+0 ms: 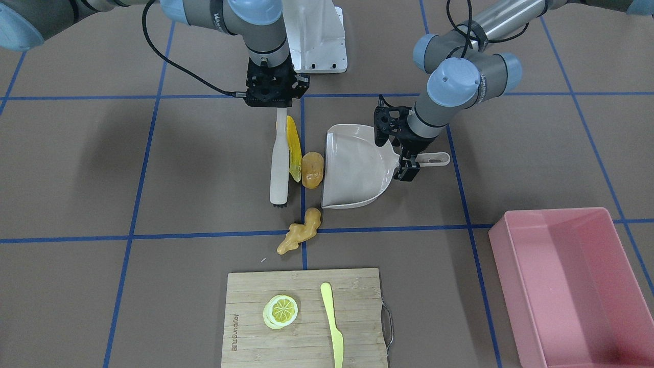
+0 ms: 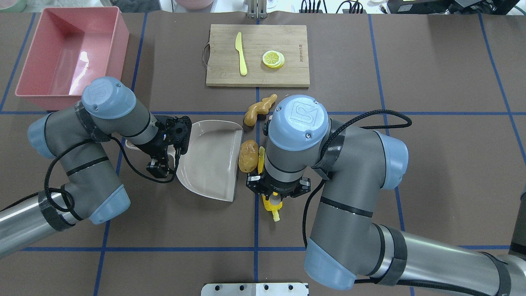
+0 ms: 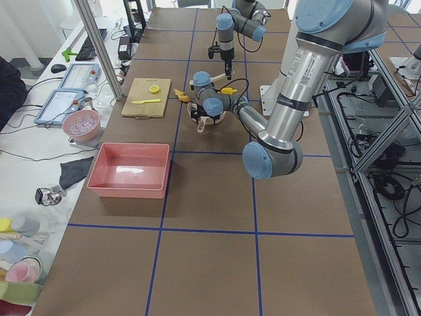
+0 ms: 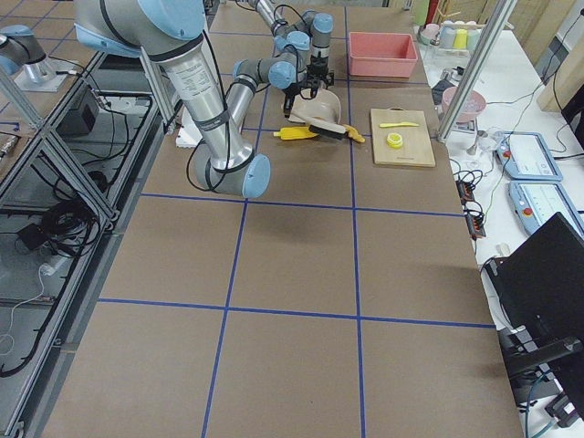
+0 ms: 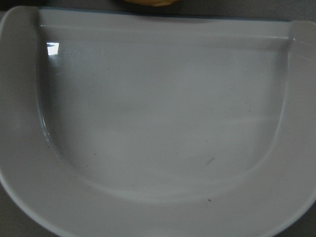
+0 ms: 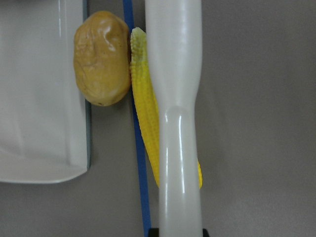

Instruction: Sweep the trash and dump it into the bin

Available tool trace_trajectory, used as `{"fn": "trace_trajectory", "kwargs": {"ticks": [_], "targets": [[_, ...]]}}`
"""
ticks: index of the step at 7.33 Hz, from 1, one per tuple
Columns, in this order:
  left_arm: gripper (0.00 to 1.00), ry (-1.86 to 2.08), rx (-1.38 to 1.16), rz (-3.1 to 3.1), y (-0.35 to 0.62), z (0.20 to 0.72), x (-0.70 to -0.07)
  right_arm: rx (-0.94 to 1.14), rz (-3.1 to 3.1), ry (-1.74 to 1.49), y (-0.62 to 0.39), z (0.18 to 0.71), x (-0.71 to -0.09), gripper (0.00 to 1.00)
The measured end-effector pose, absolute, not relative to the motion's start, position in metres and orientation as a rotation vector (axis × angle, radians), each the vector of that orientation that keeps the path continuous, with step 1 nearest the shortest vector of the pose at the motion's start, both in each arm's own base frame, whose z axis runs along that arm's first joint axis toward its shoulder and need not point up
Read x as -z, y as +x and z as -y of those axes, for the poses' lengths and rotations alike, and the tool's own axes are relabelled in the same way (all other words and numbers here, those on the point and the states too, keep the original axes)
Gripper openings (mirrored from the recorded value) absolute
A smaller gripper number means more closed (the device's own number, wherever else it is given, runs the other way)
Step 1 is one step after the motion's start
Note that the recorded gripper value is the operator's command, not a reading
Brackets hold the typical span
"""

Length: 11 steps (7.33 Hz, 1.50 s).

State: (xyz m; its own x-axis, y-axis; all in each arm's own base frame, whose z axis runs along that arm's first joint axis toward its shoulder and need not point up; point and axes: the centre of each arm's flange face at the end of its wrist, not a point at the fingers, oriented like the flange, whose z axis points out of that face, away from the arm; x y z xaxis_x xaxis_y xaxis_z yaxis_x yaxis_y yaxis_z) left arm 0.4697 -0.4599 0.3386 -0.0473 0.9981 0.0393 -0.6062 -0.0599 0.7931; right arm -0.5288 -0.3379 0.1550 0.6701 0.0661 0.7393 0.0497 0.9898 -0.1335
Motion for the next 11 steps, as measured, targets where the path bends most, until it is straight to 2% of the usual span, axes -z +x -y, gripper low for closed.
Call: {"fn": "trace_trajectory", "kwargs": {"ticks": [2,6,9,11], "targets": [[0.98,0.734,-1.51,-0.711,0.47,0.459,-0.338,0.066,0.788,-0.138,-0.528,0.297,-0.154,0.0],[0.98,0.736,-1.512,-0.712,0.47,0.458,-0.338,0.145,0.688,-0.111,-0.488,0.27,-0.173,0.0],[0.98,0.735,-1.514,-0.713,0.471,0.457,-0.337,0.208,0.665,-0.092,-0.511,0.226,-0.182,0.0],[0.98,0.734,-1.514,-0.714,0.471,0.457,-0.338,0.174,0.693,-0.094,-0.528,0.229,-0.188,0.0]]}}
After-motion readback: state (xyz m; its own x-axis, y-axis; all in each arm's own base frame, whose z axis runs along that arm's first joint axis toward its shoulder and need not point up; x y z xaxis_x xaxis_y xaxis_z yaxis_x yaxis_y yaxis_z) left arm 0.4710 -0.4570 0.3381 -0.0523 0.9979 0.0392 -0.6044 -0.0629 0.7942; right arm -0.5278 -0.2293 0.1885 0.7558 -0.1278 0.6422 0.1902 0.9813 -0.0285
